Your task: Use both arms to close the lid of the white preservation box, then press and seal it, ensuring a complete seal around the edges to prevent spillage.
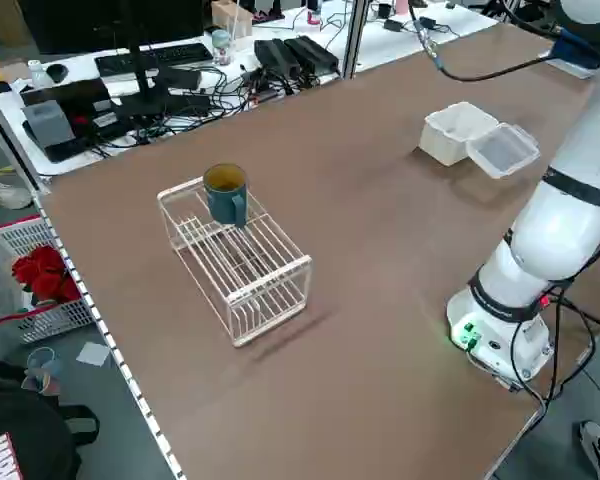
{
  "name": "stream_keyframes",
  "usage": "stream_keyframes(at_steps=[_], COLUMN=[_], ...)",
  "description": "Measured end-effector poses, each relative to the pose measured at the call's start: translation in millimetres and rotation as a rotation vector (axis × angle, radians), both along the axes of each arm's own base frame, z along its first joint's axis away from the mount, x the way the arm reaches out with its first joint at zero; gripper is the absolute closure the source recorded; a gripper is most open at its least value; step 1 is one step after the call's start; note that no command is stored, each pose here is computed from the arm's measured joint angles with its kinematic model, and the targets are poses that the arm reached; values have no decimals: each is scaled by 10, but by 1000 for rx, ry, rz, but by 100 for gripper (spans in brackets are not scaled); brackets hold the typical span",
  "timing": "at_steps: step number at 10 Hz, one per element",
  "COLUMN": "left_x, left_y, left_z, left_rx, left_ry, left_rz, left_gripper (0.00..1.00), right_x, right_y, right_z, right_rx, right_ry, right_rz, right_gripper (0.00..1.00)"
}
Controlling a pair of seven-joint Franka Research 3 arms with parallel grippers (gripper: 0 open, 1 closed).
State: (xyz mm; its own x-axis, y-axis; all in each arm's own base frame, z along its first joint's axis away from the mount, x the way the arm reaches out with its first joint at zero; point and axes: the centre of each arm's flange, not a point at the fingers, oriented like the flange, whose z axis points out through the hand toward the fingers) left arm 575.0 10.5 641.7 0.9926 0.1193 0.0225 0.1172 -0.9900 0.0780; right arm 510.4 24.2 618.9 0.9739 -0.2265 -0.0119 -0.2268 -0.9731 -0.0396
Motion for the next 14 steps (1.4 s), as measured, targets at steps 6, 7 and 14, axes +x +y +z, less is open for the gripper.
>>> stream_keyframes(at_steps=[6,7,14], left_x=[9,19,34], left_y=[-255,-263,-691], left_z=[-125,-145,-265], left_rx=[34,34,37], left_ry=[50,53,85], left_rz=[-53,-55,13], left_gripper=[0,0,0], right_x=[-66,-170,-1650], right_y=[748,1219,3706], right_z=[-471,-641,-1617], right_rx=[-9,-12,36], right_ry=[76,101,157], right_rz=[-398,-517,-997], right_gripper=[2,2,4])
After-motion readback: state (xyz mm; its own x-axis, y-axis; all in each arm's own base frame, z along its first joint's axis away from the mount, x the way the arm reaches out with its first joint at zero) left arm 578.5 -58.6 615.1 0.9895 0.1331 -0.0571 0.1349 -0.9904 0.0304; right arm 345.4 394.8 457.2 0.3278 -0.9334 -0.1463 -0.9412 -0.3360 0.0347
